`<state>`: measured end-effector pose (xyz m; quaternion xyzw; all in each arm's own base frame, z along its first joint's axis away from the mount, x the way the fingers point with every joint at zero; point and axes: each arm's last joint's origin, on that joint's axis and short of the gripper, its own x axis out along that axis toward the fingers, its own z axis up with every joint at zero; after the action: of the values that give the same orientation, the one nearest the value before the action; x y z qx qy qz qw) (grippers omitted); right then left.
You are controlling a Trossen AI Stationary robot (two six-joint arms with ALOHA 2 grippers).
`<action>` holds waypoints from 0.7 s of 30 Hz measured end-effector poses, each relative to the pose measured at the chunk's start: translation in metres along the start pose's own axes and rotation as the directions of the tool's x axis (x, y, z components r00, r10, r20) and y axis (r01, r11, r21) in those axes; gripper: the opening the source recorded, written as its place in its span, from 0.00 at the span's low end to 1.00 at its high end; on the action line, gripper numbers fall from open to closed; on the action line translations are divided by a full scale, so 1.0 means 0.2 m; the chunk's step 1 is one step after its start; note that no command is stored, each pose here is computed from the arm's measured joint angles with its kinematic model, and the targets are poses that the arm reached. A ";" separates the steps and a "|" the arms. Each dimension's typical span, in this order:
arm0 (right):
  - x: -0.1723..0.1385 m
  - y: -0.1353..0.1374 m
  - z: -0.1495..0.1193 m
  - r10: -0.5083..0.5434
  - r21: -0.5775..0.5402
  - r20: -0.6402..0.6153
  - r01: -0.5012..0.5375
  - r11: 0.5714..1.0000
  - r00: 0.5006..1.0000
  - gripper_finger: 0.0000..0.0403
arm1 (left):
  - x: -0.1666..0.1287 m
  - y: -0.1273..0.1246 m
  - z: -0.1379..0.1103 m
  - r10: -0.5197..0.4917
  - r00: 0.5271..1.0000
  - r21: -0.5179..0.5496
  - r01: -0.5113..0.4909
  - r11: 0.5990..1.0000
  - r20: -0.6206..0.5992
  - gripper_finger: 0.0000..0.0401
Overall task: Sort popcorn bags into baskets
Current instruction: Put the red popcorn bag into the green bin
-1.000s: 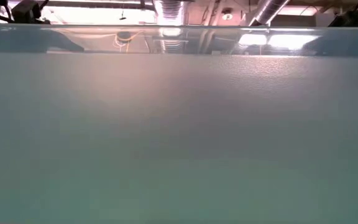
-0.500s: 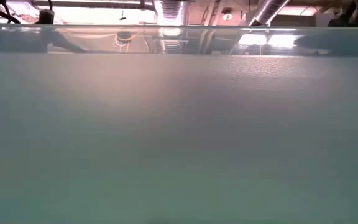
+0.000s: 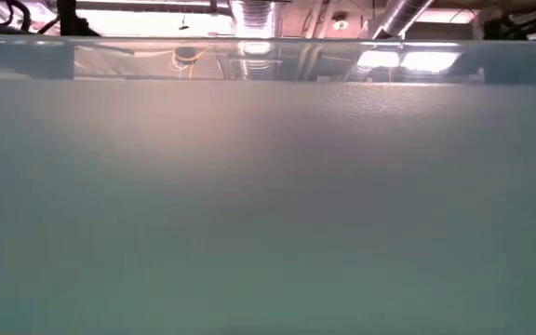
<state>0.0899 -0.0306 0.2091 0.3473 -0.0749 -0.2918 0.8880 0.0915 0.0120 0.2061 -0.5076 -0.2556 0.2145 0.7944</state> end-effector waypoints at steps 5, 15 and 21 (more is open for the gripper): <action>0.04 0.04 0.08 -0.240 -0.089 -0.190 0.227 0.970 0.952 0.31 | 0.04 -0.06 0.02 0.020 1.000 0.041 -0.020 0.999 0.006 0.60; 0.24 0.21 0.24 -0.316 -0.266 -0.507 0.204 0.942 0.802 0.16 | 0.10 -0.11 0.05 0.044 0.998 0.025 -0.045 0.999 0.034 0.60; 0.29 0.20 0.23 -0.518 -0.344 -0.626 0.390 0.854 0.582 0.12 | 0.10 -0.11 0.05 0.028 1.000 -0.014 -0.028 1.000 0.003 0.60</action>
<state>0.1412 -0.0668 0.2646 0.3618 0.3833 -0.3612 0.7692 0.1027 0.0223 0.2331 -0.5163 -0.2510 0.2247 0.7874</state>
